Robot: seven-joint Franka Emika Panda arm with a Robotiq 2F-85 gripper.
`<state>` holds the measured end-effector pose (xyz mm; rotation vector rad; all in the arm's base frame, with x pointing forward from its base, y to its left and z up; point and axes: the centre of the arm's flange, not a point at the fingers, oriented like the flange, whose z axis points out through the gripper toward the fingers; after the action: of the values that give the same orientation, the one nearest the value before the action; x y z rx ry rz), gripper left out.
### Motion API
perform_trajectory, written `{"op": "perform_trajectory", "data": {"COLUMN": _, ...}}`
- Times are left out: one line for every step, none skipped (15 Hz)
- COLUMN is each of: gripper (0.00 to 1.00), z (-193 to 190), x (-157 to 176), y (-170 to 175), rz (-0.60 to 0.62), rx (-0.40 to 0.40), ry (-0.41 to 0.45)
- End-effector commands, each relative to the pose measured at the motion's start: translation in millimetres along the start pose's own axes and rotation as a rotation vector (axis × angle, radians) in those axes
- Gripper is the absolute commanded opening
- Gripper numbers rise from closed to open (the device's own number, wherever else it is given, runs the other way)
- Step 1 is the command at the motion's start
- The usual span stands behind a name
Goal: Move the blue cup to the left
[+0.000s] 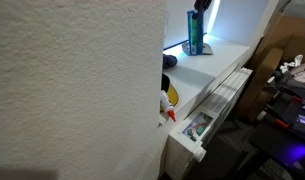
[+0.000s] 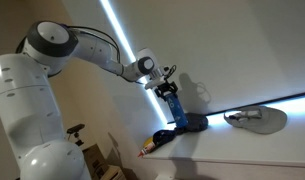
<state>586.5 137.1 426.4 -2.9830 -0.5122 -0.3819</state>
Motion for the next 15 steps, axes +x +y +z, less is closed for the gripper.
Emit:
{"op": "perform_trajectory", "data": {"gripper": 0.63, "z": 60, "x": 8, "y": -4, "rz": -0.047, "rx": -0.063, "ry": -0.007}}
{"op": "perform_trajectory", "data": {"gripper": 0.63, "z": 69, "x": 8, "y": -5, "rz": -0.053, "rx": -0.064, "ry": 0.016}}
{"op": "perform_trajectory", "data": {"gripper": 0.63, "z": 80, "x": 7, "y": -5, "rz": -0.055, "rx": -0.063, "ry": 0.042}}
{"op": "perform_trajectory", "data": {"gripper": 0.63, "z": 81, "x": 9, "y": -8, "rz": -0.041, "rx": -0.034, "ry": 0.083}}
{"op": "perform_trajectory", "data": {"gripper": 0.63, "z": 84, "x": 10, "y": -9, "rz": -0.034, "rx": -0.02, "ry": 0.108}}
{"op": "perform_trajectory", "data": {"gripper": 0.63, "z": 86, "x": 12, "y": -11, "rz": -0.024, "rx": -0.003, "ry": 0.132}}
{"op": "perform_trajectory", "data": {"gripper": 0.63, "z": 86, "x": 13, "y": -12, "rz": -0.015, "rx": 0.021, "ry": 0.151}}
{"op": "perform_trajectory", "data": {"gripper": 0.63, "z": 86, "x": 14, "y": -14, "rz": -0.002, "rx": 0.036, "ry": 0.172}}
{"op": "perform_trajectory", "data": {"gripper": 0.63, "z": 86, "x": 15, "y": -16, "rz": 0.011, "rx": 0.049, "ry": 0.184}}
{"op": "perform_trajectory", "data": {"gripper": 0.63, "z": 86, "x": 16, "y": -18, "rz": 0.022, "rx": 0.064, "ry": 0.191}}
{"op": "perform_trajectory", "data": {"gripper": 0.63, "z": 86, "x": 16, "y": -20, "rz": 0.031, "rx": 0.08, "ry": 0.197}}
{"op": "perform_trajectory", "data": {"gripper": 0.63, "z": 87, "x": 16, "y": -21, "rz": 0.039, "rx": 0.093, "ry": 0.203}}
{"op": "perform_trajectory", "data": {"gripper": 0.63, "z": 89, "x": 16, "y": -23, "rz": 0.043, "rx": 0.103, "ry": 0.205}}
{"op": "perform_trajectory", "data": {"gripper": 0.63, "z": 91, "x": 15, "y": -24, "rz": 0.047, "rx": 0.116, "ry": 0.206}}
{"op": "perform_trajectory", "data": {"gripper": 0.63, "z": 94, "x": 14, "y": -26, "rz": 0.051, "rx": 0.13, "ry": 0.206}}
